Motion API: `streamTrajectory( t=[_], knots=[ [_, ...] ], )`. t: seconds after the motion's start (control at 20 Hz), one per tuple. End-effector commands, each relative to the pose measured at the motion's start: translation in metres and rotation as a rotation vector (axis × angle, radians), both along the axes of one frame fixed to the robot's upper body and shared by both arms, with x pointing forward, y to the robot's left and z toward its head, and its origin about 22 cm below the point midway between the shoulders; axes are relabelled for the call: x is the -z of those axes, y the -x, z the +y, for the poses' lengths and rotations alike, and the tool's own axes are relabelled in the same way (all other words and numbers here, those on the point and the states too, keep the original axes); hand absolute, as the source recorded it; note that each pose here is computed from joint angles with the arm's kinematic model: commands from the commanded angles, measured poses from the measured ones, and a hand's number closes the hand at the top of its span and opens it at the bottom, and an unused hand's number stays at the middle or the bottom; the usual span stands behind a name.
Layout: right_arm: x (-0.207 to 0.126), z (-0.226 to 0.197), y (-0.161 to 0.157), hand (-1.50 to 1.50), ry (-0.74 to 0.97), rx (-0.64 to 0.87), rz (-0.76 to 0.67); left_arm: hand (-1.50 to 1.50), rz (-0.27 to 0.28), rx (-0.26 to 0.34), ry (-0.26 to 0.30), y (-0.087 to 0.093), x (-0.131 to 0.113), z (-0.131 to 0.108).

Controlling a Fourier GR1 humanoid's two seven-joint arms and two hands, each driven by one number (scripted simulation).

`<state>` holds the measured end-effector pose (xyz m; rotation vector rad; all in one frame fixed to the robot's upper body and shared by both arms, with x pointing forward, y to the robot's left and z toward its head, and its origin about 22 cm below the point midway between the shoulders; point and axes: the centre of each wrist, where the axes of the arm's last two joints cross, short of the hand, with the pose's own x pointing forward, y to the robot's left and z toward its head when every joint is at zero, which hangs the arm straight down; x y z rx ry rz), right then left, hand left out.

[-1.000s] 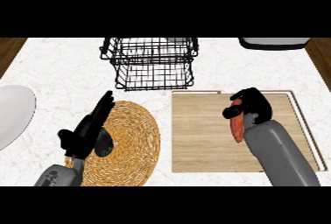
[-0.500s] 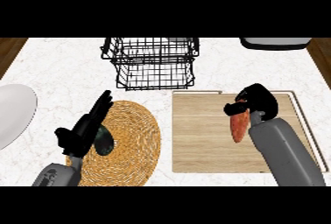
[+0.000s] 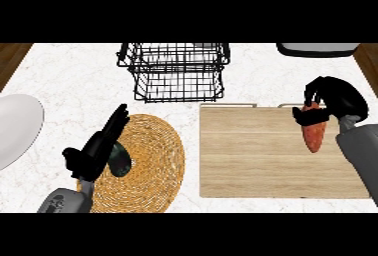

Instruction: Pick the sweet potato from the tray and place it in the tiered basket

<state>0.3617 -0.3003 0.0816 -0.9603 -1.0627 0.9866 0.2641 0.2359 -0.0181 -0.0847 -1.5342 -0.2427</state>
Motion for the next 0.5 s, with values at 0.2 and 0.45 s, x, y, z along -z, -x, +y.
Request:
streamTrajectory(
  t=[0.2,0.45],
  knots=[
    [-0.062,-0.003,-0.017,1.5,-0.404,-0.183,-0.268,0.0,-0.006,-0.017,0.006,-0.006,0.01,0.001],
    [-0.118,0.021,-0.022,1.5,-0.42,-0.26,-0.359,0.0,0.009,-0.017,0.015,0.005,0.007,-0.005]
  ],
)
